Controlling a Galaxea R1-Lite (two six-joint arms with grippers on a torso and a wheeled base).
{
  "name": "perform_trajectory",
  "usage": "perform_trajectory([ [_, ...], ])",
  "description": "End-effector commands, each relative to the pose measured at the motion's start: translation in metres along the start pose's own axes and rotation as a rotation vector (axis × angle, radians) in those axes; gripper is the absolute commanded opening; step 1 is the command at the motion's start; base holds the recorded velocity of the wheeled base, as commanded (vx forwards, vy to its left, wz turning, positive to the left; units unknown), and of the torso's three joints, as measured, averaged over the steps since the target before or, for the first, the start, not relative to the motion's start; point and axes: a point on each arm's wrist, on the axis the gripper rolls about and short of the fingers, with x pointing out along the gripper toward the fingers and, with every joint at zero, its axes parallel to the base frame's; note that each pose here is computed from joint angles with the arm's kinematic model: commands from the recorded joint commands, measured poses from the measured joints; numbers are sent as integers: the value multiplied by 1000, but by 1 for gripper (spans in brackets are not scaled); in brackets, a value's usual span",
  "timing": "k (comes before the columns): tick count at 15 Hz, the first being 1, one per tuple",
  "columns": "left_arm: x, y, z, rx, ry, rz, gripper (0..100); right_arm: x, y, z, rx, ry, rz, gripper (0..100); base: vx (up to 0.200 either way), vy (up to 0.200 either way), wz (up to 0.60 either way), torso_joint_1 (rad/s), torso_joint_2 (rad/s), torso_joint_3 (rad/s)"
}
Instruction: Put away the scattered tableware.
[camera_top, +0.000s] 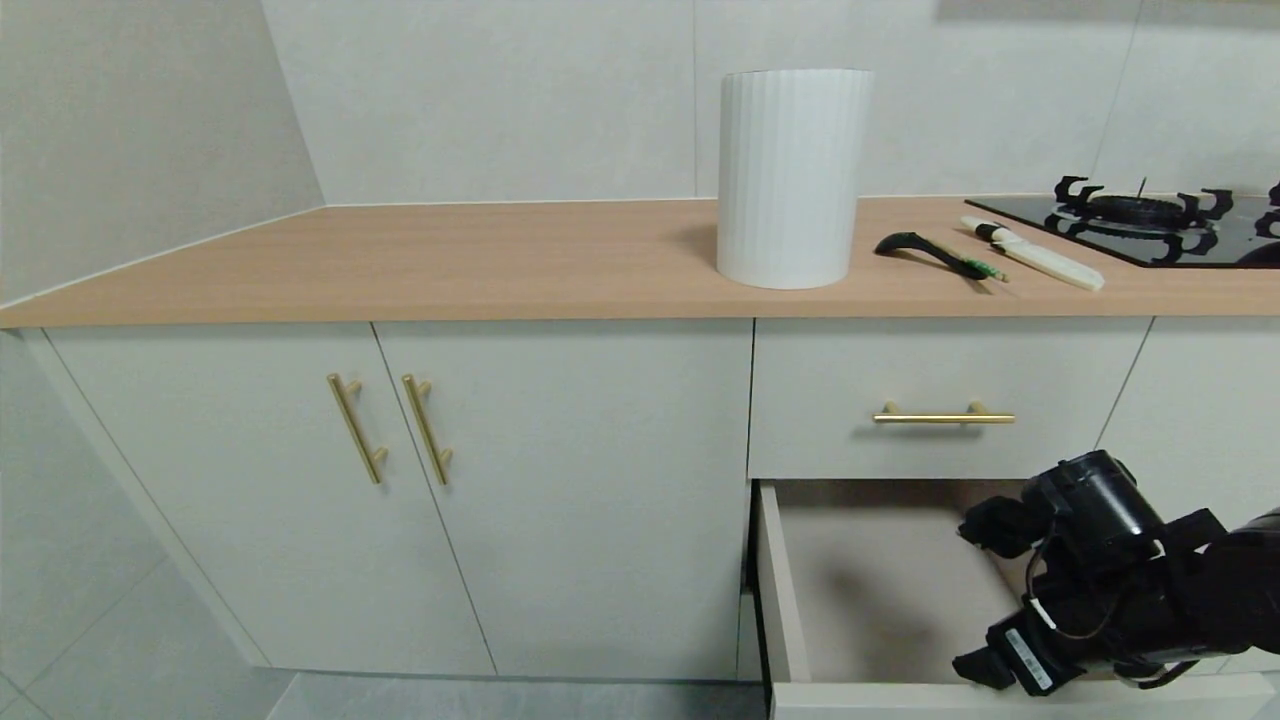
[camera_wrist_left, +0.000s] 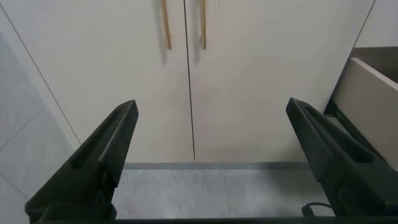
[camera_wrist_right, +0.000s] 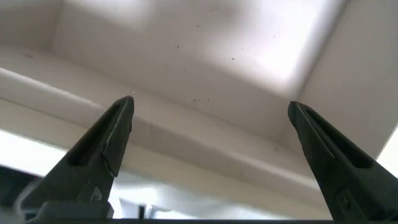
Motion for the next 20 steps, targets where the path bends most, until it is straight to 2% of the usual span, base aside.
perform_trajectory([
  [1, 0, 0, 0, 0, 1, 0, 100, -12, 4, -2, -33, -7, 9, 100, 0, 0, 0, 0, 0, 0],
  [7, 0, 0, 0, 0, 1, 0, 100, -43, 19, -18, -166, 145, 61, 100, 0, 0, 0, 0, 0, 0],
  [10, 0, 0, 0, 0, 1, 0, 100, -44, 19, -15, -161, 137, 59, 100, 0, 0, 0, 0, 0, 0],
  [16, 0, 0, 0, 0, 1, 0, 100, -64, 7, 41, 272, -108, 40, 100, 0, 0, 0, 0, 0, 0],
  [18, 0, 0, 0, 0, 1, 0, 100, -64, 3, 47, 315, -182, 40, 100, 0, 0, 0, 0, 0, 0],
  [20, 0, 0, 0, 0, 1, -1, 100, -63, 3, 48, 317, -202, 38, 100, 0, 0, 0, 0, 0, 0],
])
